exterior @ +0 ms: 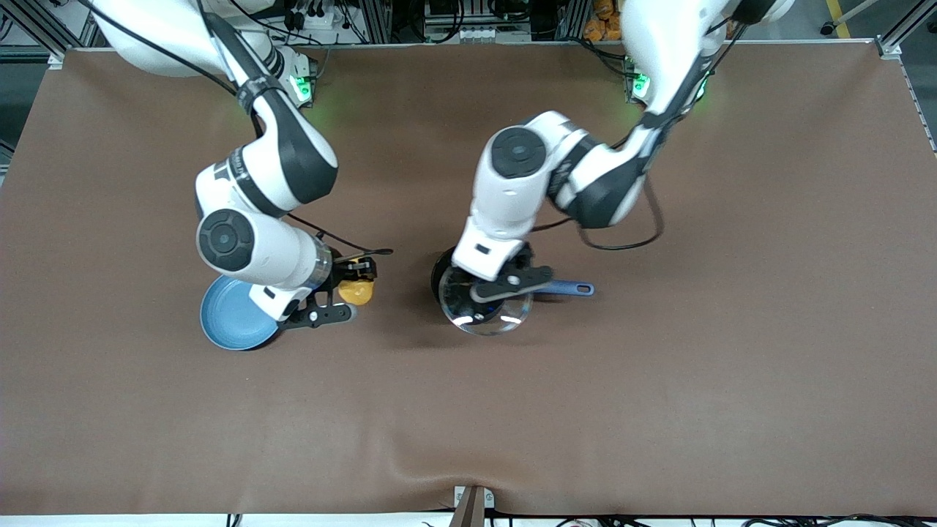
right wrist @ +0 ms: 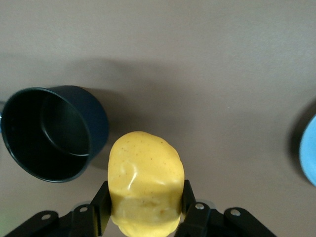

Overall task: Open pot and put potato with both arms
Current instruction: 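Lift the lid aside with the left gripper while the right gripper carries the potato, then set the lid on the table while the right gripper lowers the potato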

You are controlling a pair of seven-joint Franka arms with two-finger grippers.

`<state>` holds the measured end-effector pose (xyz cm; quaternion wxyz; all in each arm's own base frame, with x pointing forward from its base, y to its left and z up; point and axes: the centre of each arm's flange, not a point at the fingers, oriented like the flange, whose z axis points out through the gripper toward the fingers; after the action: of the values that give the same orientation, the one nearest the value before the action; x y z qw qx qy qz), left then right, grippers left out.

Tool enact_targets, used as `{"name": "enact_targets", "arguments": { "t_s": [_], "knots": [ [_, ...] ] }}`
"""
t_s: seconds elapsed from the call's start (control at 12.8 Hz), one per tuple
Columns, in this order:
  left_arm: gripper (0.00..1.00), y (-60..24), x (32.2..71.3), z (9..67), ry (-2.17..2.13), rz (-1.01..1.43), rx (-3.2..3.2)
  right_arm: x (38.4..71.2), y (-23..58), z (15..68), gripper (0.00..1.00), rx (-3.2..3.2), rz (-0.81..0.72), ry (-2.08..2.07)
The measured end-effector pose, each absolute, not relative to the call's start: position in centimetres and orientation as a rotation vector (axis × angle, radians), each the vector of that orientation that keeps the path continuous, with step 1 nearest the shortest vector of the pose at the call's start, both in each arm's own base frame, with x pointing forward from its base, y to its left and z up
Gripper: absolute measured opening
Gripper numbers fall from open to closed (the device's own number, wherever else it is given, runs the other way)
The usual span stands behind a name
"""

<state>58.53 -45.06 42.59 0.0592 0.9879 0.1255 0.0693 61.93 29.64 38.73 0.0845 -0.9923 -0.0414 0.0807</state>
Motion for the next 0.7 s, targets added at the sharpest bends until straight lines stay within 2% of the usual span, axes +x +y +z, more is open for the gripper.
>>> {"name": "enact_targets", "arguments": {
  "t_s": [0.16,0.31,0.7],
  "knots": [
    [0.6,-37.4,61.4,46.2,0.318,0.212,3.045,61.3,31.7,39.0,0.59,-2.96,0.213,-0.05],
    [0.6,-28.5,63.6,46.7,0.171,0.155,3.109,59.7,35.7,39.1,0.59,-2.953,0.171,-0.004],
    [0.6,-8.9,64.4,40.2,-0.096,-0.074,3.118,56.9,43.7,35.1,0.59,-2.968,-0.017,-0.141]
  ]
}}
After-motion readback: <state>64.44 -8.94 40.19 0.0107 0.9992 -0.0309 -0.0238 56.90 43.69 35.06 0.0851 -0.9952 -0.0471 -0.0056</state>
